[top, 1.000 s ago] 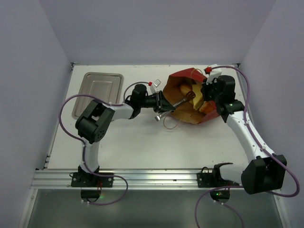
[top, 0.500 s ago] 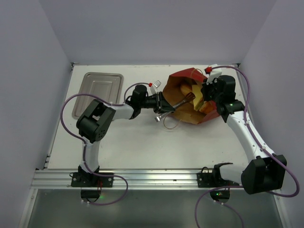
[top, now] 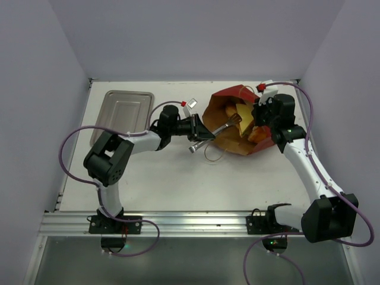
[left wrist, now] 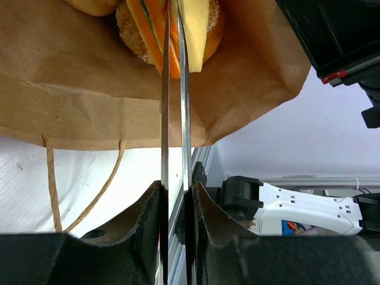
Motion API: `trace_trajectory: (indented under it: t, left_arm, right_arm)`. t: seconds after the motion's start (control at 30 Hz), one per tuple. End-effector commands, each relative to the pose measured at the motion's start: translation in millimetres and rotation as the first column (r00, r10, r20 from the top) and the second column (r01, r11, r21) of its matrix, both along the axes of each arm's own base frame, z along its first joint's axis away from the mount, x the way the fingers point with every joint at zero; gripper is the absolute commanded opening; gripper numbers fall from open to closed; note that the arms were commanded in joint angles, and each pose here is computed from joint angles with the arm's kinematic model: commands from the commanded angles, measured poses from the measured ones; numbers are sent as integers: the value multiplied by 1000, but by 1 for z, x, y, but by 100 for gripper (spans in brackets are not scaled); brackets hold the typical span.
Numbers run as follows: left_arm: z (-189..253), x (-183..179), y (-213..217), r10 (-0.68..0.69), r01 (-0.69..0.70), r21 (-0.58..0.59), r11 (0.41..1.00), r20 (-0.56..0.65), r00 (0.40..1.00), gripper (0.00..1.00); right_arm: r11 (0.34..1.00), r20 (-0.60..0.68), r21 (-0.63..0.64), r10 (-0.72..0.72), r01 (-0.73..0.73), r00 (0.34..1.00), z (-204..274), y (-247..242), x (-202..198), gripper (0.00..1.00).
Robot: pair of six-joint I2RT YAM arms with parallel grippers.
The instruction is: Take the fake bread out of the paper bag
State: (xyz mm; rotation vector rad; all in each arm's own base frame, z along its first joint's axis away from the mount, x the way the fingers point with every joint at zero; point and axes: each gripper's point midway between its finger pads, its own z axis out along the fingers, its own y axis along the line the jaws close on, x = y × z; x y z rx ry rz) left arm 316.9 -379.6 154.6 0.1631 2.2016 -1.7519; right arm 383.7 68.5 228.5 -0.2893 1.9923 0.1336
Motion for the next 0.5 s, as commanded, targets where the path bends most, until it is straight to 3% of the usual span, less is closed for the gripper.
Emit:
trace_trajectory:
  t: [0.0, 0.47]
  left_arm:
    - [32, 0, 10, 8, -4, -31, 1000, 113, 994, 0]
    - [26, -17, 32, 25, -32, 52, 998, 133, 991, 0]
  right_arm:
    - [999, 24, 16, -33, 32, 999, 16, -7, 0, 0]
    - [999, 31, 19, -35, 34, 999, 18, -8, 0, 0]
